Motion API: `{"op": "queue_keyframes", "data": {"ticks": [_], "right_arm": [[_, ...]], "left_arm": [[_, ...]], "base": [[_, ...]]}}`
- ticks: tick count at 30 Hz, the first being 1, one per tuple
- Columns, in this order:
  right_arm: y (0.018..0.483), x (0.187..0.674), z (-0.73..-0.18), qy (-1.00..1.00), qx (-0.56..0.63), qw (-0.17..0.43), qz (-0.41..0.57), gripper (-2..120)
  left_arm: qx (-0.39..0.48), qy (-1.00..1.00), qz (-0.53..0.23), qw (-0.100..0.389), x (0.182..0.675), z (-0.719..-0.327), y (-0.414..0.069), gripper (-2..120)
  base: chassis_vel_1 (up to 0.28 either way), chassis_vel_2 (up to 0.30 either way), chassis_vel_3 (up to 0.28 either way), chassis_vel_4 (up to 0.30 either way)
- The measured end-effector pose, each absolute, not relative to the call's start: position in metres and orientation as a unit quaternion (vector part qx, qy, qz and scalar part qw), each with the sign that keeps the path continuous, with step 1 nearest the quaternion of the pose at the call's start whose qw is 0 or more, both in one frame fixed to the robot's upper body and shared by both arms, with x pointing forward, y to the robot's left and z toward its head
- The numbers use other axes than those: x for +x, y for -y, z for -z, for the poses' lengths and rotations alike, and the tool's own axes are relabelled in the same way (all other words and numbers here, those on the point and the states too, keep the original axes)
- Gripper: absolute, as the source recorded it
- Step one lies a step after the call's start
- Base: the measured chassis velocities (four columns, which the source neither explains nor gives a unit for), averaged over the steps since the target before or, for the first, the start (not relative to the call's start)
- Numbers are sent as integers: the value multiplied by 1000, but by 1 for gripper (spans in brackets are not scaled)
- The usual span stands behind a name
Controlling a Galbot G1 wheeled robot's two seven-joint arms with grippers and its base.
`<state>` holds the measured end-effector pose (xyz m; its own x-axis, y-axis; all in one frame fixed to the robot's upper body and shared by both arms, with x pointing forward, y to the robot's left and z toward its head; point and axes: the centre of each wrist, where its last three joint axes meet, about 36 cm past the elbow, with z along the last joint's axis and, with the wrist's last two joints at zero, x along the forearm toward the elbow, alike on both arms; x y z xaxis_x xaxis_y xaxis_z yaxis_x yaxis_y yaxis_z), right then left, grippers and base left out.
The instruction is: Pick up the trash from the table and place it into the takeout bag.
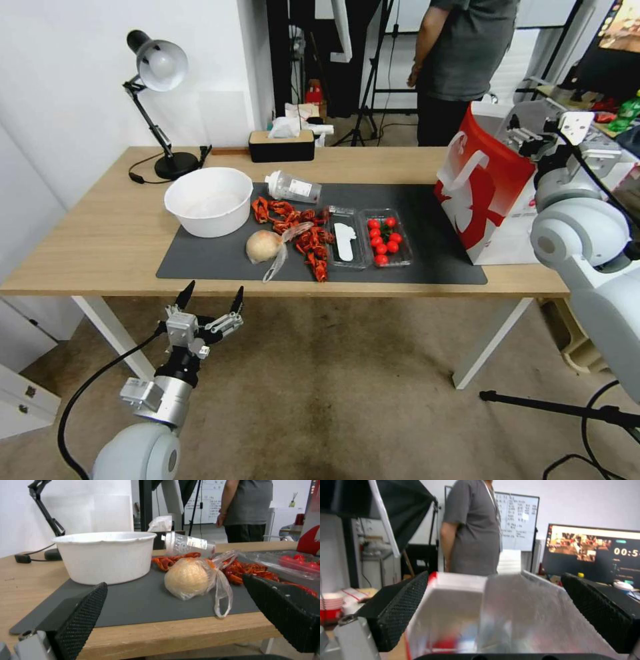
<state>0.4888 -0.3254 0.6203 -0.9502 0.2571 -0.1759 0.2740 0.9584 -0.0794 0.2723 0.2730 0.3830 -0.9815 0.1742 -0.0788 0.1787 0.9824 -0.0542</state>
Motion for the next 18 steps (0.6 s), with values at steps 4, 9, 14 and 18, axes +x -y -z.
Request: {"op": "queue_keyframes", "data": {"ticks": [4,9,14,18], "right_arm": [[321,483,-625,-986,122,109,39,100],[309,460,-629,-988,81,132,29,100],[302,437,-623,-988,51,146,16,100],[297,417,-610,-990,29,140,6,100]], "left_arm": [[88,-995,30,37,272,-383,-273,100],[88,-995,31,37,271,-383,-272,100],[88,-995,31,38,271,-384,-272,100],[87,-995,30,38,270,-384,-272,100]], "base": [[0,0,0,0],[0,0,0,0],[0,0,0,0],[0,0,0,0]]}}
